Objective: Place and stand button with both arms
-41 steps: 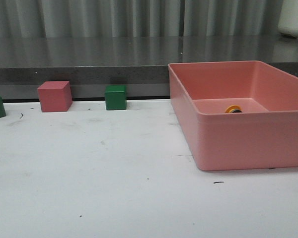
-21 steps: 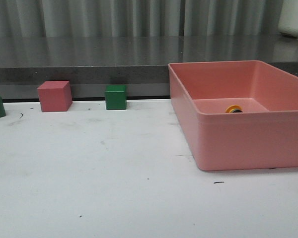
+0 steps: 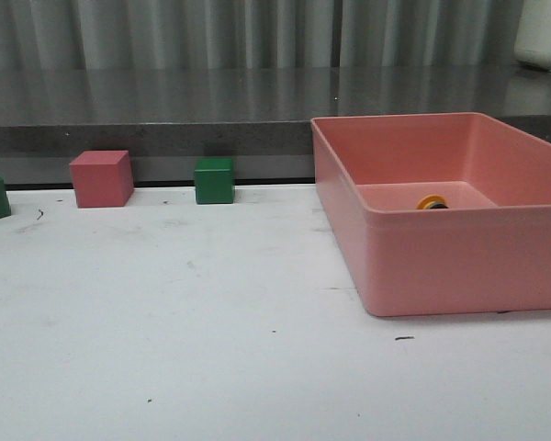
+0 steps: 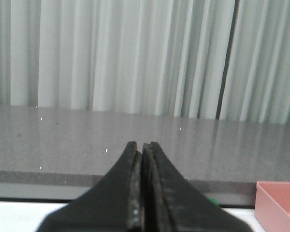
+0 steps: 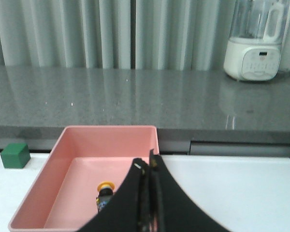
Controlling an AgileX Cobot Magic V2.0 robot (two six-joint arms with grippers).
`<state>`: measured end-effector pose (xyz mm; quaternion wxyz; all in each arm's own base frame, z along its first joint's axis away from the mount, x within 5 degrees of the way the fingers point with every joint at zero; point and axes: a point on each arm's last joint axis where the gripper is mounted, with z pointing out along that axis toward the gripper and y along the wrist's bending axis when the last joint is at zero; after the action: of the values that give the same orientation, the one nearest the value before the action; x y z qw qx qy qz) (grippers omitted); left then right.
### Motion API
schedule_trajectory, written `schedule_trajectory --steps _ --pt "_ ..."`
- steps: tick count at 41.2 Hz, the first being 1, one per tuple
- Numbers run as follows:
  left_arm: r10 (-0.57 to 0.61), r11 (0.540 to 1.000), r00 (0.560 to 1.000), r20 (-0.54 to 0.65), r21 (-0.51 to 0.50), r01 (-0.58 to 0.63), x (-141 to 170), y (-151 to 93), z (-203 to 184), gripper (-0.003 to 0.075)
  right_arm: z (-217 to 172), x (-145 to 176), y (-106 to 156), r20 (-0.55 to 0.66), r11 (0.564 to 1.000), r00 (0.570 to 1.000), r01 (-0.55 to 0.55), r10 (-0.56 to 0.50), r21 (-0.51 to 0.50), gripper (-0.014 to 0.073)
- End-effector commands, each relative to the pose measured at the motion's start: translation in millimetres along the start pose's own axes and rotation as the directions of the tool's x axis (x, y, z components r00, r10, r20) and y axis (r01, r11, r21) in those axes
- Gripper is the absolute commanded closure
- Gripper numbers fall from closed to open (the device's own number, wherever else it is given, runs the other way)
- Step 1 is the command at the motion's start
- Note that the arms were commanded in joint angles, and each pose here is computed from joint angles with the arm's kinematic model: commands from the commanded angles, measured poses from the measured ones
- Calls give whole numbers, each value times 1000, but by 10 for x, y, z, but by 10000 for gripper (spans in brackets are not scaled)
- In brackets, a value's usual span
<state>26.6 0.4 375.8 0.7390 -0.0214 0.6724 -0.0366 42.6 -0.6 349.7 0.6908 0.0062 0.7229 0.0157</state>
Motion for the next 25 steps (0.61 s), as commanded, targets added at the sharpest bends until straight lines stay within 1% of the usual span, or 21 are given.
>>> schedule_trajectory --steps 1,5,9,21,23,25 --pt "2 1000 1000 -26 5 -1 -145 -16 127 740 102 -163 0 -30 1000 999 19 -19 10 662" --pt "2 1000 997 -78 1 -2 -95 -14 248 740 238 -97 -2 -135 1000 991 22 -20 14 662" --pt "3 1000 989 -145 -5 -4 -38 -11 329 740 335 -51 -2 -200 1000 980 24 -20 16 662" --pt "3 1000 974 -226 -11 -6 52 -7 502 739 513 17 -1 -286 999 958 27 -21 17 659" --pt "3 1000 972 -234 -12 -6 61 -7 524 733 523 27 -1 -297 999 955 27 -21 18 641" --pt "3 1000 969 -245 -13 -6 73 -7 551 695 531 30 -1 -300 999 954 27 -21 18 569"
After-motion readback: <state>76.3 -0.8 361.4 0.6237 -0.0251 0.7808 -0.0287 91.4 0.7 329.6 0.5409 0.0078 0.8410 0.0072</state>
